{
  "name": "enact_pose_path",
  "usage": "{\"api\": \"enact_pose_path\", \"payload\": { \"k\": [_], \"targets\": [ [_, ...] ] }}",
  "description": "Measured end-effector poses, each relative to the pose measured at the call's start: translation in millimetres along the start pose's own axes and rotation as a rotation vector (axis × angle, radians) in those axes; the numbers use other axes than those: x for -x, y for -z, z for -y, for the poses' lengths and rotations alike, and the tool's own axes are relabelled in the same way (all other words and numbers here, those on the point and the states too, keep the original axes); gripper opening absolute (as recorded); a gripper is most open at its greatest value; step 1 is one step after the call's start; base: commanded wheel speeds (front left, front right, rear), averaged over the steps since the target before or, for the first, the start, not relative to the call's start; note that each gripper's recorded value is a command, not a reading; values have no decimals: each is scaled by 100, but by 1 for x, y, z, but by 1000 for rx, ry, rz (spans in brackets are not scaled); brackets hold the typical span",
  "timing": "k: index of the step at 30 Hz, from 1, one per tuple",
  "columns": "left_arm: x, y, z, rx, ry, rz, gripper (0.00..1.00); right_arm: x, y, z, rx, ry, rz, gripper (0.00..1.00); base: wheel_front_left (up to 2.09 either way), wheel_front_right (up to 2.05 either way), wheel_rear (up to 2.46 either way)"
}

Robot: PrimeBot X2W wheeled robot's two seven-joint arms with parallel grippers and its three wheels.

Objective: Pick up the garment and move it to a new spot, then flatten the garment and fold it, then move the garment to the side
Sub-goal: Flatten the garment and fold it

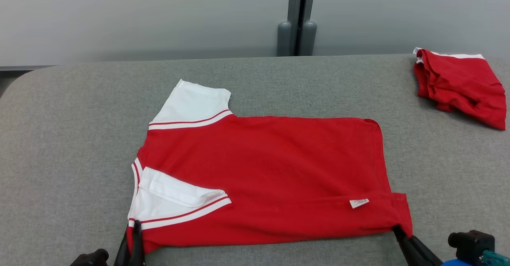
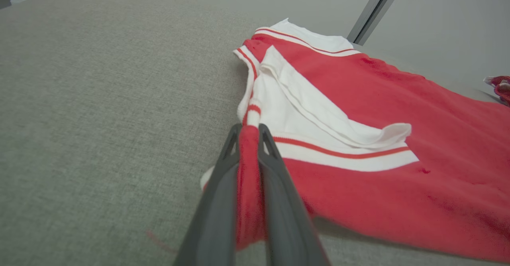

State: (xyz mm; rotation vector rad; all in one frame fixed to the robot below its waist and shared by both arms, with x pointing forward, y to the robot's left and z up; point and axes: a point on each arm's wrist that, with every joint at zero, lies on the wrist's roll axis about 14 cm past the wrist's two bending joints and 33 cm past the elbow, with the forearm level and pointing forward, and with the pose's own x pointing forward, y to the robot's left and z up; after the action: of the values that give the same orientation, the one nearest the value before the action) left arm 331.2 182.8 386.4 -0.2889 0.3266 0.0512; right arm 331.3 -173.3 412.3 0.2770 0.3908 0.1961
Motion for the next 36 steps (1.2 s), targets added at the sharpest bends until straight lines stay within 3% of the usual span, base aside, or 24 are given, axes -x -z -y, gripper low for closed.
{"api": "enact_pose_path", "payload": {
  "k": [2,3,4,5,12,16,23,36],
  "targets": [
    [5,3,0,9,-5,-11,0,2,6,-2,-4,-2,-31,0,0,0,0],
    [6,5,0,9,-6,-17,0,2,9,-2,-11,-1,-44,15,0,0,0],
    [7,6,0,9,-8,-22,59,2,12,-3,-17,-1,-60,59,0,0,0],
    [8,5,0,8,-9,-21,100,3,15,-3,-19,1,-78,100,0,0,0],
    [3,-12,3,-14,-6,39,100,3,0,-1,6,9,-31,100,0,0,0],
    [-3,-37,5,-49,3,117,100,-2,-37,6,72,26,101,100,0,0,0],
    [-8,-84,18,-127,47,261,100,-10,-83,-12,81,6,302,100,0,0,0],
    [-3,-109,30,-199,88,345,100,-5,-102,-35,75,0,434,100,0,0,0]
  ]
}}
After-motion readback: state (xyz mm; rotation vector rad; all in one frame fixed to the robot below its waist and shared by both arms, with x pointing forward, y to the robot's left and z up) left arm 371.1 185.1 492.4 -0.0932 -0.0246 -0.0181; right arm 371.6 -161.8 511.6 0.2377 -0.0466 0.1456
